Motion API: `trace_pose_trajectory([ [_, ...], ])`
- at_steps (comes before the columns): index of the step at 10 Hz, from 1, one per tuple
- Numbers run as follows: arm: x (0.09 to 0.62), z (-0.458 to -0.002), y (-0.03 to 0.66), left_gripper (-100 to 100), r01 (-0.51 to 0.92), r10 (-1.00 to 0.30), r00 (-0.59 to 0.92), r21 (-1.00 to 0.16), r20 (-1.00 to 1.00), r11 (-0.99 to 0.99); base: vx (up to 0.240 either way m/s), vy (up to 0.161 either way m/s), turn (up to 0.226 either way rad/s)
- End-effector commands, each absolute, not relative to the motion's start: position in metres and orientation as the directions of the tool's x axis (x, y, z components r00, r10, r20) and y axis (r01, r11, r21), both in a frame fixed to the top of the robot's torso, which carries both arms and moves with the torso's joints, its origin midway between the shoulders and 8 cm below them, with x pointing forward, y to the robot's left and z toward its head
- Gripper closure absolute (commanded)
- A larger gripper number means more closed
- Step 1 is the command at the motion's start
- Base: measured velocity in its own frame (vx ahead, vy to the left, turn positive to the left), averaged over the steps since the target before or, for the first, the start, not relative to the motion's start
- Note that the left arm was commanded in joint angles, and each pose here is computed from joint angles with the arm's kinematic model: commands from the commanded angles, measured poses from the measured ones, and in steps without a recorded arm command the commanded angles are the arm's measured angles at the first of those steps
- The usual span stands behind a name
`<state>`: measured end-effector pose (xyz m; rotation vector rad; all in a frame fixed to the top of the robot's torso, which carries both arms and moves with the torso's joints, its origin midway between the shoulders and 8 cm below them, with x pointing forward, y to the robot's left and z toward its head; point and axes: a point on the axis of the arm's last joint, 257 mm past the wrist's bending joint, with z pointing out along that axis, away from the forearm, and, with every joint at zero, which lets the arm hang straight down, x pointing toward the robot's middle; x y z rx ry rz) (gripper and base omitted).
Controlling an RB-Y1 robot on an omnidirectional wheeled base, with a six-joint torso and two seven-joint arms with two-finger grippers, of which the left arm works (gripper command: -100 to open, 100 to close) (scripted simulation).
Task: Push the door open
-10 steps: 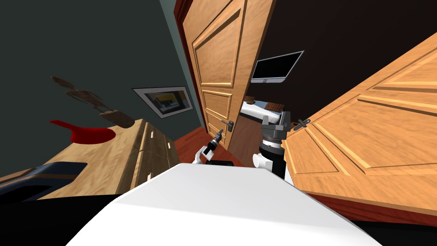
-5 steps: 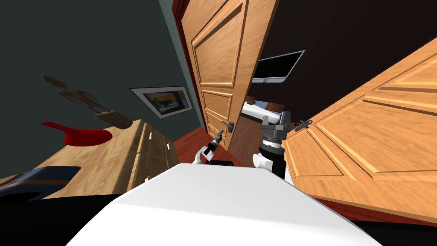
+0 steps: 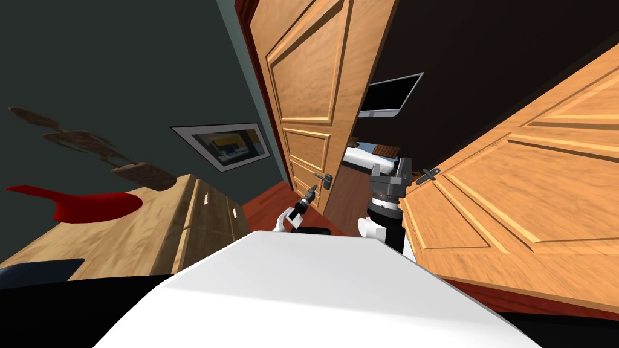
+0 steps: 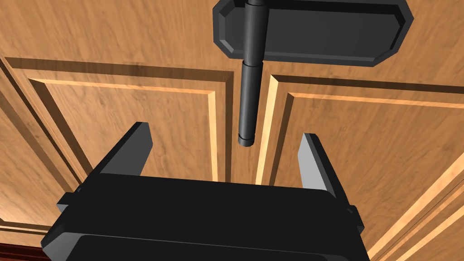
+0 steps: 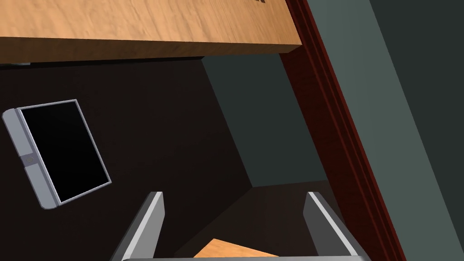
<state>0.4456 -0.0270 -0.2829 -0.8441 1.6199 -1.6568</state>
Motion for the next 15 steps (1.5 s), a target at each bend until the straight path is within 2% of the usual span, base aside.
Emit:
trace_pose_trajectory([
  [1, 0.4422, -0.2876, -0.0308, -100, 0.01, -0.812, -0.584, -1.0, -0.001, -0.006, 0.052, 0.044, 0.139],
  [8, 0.4422, -0.2876, -0.0308, -100, 0.01, -0.812, -0.584, -1.0, -0.001, -0.006, 0.015, 0.002, -0.023],
  [12, 0.4395, -0.2906, -0.0334, -100, 0.004, -0.806, -0.592, -1.0, 0.0, -0.003, 0.058, 0.062, -0.07],
  [15, 0.4449, -0.2913, -0.0326, -100, 0.003, -0.812, -0.584, -1.0, 0.0, -0.002, 0.129, -0.075, -0.031],
])
